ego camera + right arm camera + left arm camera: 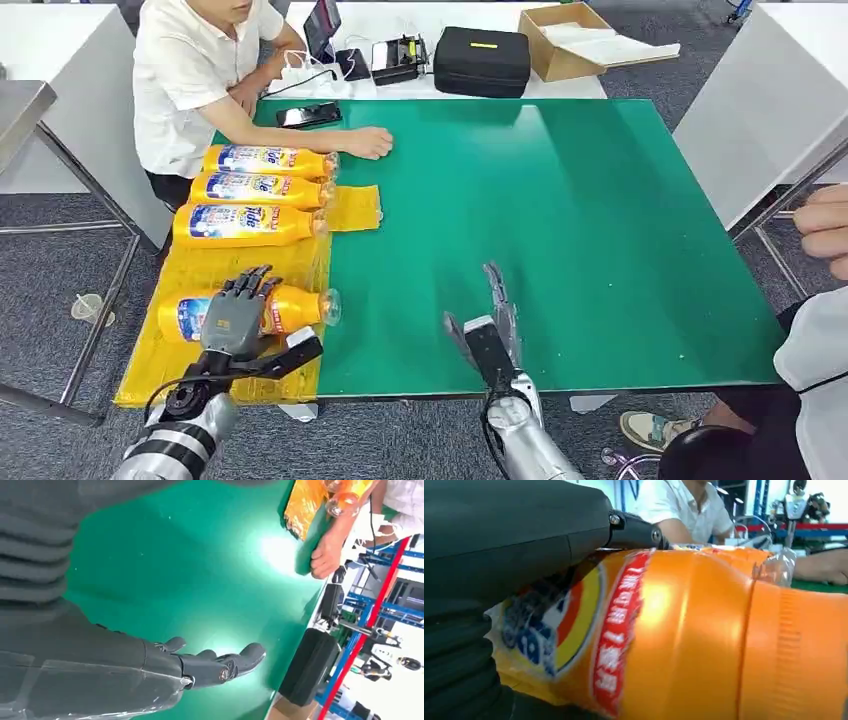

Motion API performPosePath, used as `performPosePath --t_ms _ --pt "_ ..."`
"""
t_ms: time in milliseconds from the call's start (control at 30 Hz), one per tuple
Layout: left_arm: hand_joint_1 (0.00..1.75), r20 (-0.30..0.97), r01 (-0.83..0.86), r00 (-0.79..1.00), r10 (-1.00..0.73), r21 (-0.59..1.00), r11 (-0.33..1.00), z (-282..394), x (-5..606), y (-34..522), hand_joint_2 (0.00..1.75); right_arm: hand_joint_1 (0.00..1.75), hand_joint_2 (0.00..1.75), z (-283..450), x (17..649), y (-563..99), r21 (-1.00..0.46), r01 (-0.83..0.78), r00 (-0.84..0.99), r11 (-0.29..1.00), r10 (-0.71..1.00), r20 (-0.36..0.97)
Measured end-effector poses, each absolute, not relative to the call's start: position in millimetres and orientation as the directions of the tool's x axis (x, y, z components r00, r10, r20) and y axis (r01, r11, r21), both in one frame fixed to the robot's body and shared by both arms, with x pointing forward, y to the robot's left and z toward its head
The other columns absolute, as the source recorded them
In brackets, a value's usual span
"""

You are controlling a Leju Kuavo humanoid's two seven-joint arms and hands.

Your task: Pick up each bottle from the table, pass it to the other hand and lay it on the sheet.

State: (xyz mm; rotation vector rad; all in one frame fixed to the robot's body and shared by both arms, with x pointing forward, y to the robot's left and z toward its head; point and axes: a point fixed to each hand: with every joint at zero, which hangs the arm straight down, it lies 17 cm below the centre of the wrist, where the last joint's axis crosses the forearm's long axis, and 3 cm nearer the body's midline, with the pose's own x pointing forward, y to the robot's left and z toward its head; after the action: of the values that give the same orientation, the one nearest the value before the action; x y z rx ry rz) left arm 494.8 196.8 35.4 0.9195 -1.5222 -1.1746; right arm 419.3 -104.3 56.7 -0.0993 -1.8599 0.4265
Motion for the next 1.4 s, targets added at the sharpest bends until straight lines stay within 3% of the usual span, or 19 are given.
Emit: performPosePath --t_ms 633,967,1200,1400 --pt "0.0 0.369 0.31 -0.246 -0.896 0.906 0.288 -0.6 498.8 192.6 1.75 0.0 1.75 54.7 420.2 -109.2 -0.291 -0.141 -0.305 0.946 0.238 0.922" --pt "0.0 0.367 0.301 -0.242 -0.898 0.909 0.29 -0.9 499.4 198.2 1.75 0.0 1.75 54.8 420.7 -110.3 -0.282 -0.136 -0.301 0.95 0.232 0.925" --pt "0.0 0.343 0.191 -0.278 -0.898 0.935 0.298 16.7 499.6 190.0 1.75 0.0 1.75 55.7 421.5 -114.0 -0.288 -0.121 -0.303 0.95 0.241 0.922" --pt "0.0 0.452 0.071 -0.345 -0.823 0.886 0.458 45.0 457.6 156.4 1.75 0.0 1.75 71.0 416.4 -132.2 -0.274 -0.019 -0.329 0.961 0.253 0.91"
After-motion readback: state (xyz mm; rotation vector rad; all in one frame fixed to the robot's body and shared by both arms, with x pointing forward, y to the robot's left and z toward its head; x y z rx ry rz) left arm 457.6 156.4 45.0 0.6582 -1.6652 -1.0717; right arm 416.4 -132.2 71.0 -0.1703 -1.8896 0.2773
